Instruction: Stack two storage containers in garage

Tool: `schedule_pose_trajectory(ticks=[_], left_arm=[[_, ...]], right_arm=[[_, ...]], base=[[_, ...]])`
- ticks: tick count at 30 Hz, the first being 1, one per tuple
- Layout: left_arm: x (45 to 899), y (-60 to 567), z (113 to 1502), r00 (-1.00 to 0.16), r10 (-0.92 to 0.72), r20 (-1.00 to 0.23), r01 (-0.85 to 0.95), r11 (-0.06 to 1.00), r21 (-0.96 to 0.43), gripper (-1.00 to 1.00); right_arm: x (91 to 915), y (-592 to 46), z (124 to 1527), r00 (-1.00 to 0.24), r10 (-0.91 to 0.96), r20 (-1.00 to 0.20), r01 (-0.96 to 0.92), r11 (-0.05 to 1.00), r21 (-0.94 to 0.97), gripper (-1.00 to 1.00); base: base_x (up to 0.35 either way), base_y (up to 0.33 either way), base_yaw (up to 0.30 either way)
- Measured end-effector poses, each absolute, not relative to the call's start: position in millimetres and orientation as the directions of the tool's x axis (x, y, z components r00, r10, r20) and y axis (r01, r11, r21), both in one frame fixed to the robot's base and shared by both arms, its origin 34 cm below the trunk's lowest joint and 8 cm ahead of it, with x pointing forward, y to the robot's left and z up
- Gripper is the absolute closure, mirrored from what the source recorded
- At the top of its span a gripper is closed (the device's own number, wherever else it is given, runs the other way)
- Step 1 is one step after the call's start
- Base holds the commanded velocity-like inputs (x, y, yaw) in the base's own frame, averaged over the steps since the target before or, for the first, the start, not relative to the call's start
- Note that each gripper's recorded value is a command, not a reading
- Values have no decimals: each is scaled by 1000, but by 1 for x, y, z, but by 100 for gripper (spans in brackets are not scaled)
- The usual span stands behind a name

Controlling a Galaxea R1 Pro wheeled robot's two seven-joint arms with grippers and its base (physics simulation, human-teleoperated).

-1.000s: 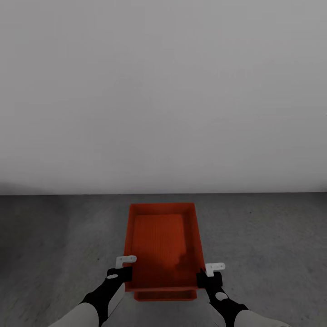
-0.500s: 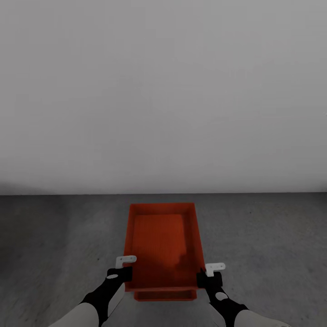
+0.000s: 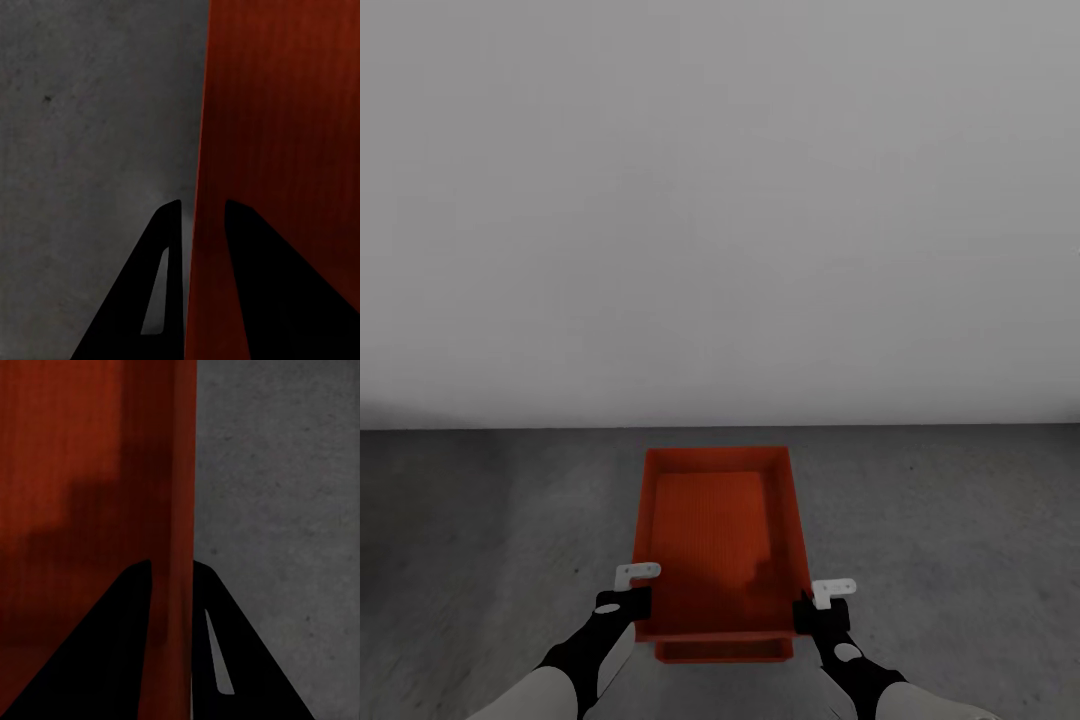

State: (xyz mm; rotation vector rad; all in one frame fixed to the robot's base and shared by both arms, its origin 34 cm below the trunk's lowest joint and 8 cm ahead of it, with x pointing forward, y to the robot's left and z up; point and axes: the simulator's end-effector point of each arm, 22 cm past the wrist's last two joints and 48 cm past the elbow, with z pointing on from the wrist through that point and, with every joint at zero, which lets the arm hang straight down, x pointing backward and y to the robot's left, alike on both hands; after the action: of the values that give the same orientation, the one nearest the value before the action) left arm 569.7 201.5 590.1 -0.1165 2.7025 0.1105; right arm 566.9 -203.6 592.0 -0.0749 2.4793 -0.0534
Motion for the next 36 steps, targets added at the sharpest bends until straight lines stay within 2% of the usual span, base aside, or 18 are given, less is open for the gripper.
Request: schedule_pose_trajectory(ticks=[36], left_arm=[[575, 202, 550, -904, -65, -423, -99, 993, 60, 100]], right_arm=[[572, -203, 552, -788, -68, -612, -41, 997, -58, 100]], base=[[0, 0, 0]])
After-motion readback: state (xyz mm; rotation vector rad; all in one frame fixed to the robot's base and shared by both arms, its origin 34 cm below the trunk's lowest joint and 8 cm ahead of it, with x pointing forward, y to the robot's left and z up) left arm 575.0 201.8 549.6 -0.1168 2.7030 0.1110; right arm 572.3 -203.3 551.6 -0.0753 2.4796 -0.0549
